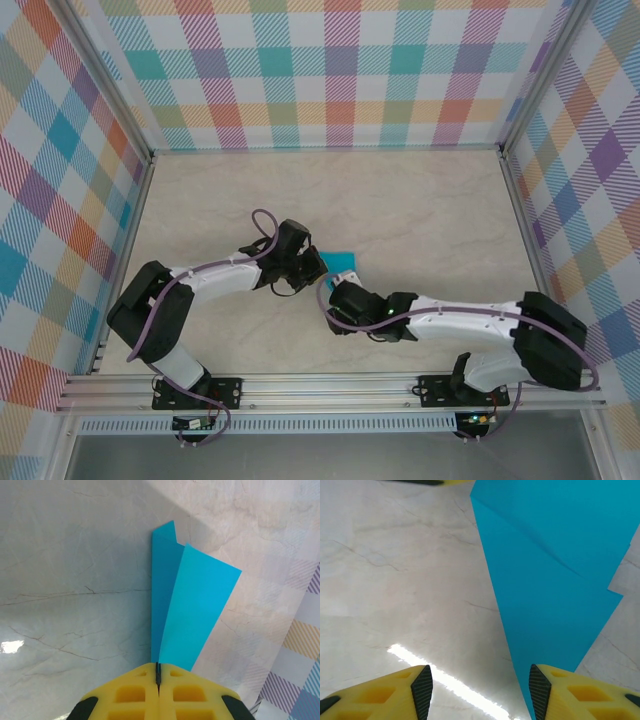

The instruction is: Fold a paper plane with a square sheet of paper (pick it up from the middle)

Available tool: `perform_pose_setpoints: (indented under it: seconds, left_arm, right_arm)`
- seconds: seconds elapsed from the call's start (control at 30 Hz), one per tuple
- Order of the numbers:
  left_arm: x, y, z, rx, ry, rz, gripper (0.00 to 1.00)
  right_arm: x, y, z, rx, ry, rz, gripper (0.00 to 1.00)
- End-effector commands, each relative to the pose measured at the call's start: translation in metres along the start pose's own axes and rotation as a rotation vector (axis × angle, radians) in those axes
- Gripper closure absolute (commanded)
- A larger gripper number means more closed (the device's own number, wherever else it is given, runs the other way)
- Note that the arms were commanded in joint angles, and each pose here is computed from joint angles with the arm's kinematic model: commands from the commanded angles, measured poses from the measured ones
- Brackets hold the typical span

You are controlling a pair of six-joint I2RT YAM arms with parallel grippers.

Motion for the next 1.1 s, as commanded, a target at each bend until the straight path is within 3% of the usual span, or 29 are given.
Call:
perform_pose_setpoints:
  seconds: [0.0, 0.23, 0.57, 0.7, 0.77, 0.9, 1.07]
  left_arm:
    - [0.000, 0.004, -0.003, -0.019, 0.021, -0.002, 1.00]
    - [0.000, 0.005, -0.005, -0.015, 0.024, -0.001, 1.00]
    - [0.000, 0.010, -0.004, -0.026, 0.015, 0.013, 1.00]
    - [-0.002, 0.018, -0.002, -0.042, -0.012, 0.043, 0.91]
    - [-0.004, 0.023, -0.001, -0.050, -0.029, 0.065, 0.77]
    - [-0.004, 0.034, 0.002, -0.070, -0.046, 0.134, 0.58]
    - [-0.003, 0.048, 0.005, -0.115, -0.055, 0.186, 0.53]
  right_arm:
    - [0.000, -0.008, 0.005, -0.104, 0.085, -0.170, 0.45]
    - [0.005, -0.024, 0.005, -0.136, 0.109, -0.272, 0.52]
    - [-0.001, -0.027, -0.001, -0.129, 0.100, -0.297, 0.81]
    - [-0.002, -0.024, -0.002, -0.127, 0.089, -0.252, 0.88]
    - [-0.003, -0.022, -0.003, -0.116, 0.079, -0.211, 0.89]
    - [-0.007, -0.019, -0.006, -0.074, 0.049, -0.060, 0.90]
    - [-0.017, -0.016, -0.003, 0.007, -0.065, 0.230, 0.90]
Point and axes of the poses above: each hand's point on the last joint's axis, 136 mm out from that joint toward the fingers, its own y axis back along the fingers, its own x axis along the line the jaws close on, z = x × y, the point moved 8 cm from there along y, back along the fingers, and after that the axes turned 12 degrees about -y, right-handed, at the moved point
